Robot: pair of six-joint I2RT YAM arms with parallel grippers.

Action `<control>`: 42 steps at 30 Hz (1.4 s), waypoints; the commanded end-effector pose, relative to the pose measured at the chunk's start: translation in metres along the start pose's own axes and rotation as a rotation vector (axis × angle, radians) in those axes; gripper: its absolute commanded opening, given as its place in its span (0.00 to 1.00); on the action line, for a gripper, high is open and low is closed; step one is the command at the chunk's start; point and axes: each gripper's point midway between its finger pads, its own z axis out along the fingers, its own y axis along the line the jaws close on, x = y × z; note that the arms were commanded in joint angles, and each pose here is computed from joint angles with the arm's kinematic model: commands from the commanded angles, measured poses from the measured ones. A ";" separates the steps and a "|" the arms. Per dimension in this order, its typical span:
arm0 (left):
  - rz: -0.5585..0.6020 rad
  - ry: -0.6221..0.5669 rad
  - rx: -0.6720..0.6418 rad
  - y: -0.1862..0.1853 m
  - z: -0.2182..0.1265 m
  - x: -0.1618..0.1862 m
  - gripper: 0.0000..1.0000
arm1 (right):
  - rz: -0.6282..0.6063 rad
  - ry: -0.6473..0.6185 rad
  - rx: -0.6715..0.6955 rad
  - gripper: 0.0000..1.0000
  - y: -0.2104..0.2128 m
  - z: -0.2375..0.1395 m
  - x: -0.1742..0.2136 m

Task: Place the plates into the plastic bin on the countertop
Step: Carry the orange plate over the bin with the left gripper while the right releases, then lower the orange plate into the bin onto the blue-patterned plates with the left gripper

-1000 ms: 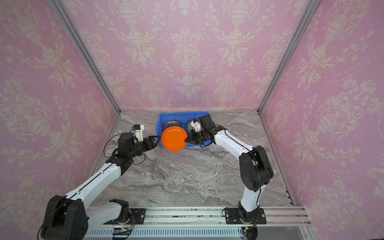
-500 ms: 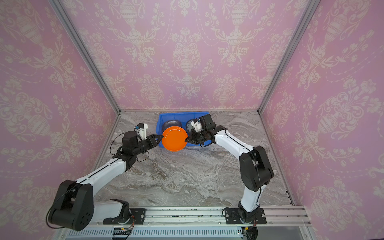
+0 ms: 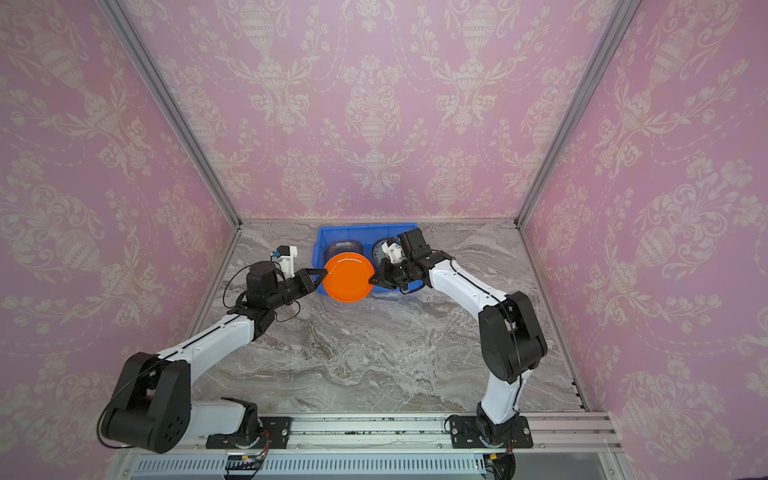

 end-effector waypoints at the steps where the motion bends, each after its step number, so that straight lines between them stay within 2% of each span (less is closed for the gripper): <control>1: 0.004 -0.012 0.046 -0.012 0.003 -0.012 0.21 | -0.019 -0.021 -0.052 0.00 0.016 -0.007 -0.008; 6: -0.007 -0.003 0.064 -0.014 0.008 -0.012 0.14 | -0.015 -0.025 -0.057 0.00 0.016 -0.005 -0.010; 9: -0.012 0.000 0.070 -0.014 0.011 -0.012 0.00 | -0.012 -0.030 -0.056 0.00 0.016 -0.004 -0.013; 14: -0.019 0.003 0.066 -0.013 0.015 -0.013 0.00 | -0.006 -0.040 -0.046 0.00 0.013 -0.001 -0.019; 16: -0.002 -0.021 0.081 -0.023 0.017 -0.025 0.00 | 0.001 -0.049 -0.040 0.06 0.010 -0.001 -0.023; 18: 0.003 -0.030 0.065 -0.024 0.020 -0.031 0.00 | 0.019 -0.065 -0.027 0.20 0.004 -0.005 -0.029; 22: 0.018 -0.046 0.040 -0.027 0.031 -0.046 0.00 | 0.059 -0.120 -0.016 0.39 -0.009 -0.019 -0.041; 25: 0.033 -0.040 0.033 -0.031 0.046 -0.053 0.00 | 0.093 -0.195 0.022 0.45 -0.026 -0.043 -0.053; 33: 0.094 0.020 -0.020 -0.040 0.113 -0.057 0.00 | 0.165 -0.403 0.093 0.45 -0.064 -0.110 -0.071; 37: 0.091 0.033 -0.050 -0.033 0.146 -0.056 0.00 | 0.170 -0.468 0.123 0.45 -0.071 -0.134 -0.073; 42: 0.131 0.062 -0.083 -0.032 0.183 -0.048 0.00 | 0.208 -0.472 0.145 0.46 -0.089 -0.139 -0.063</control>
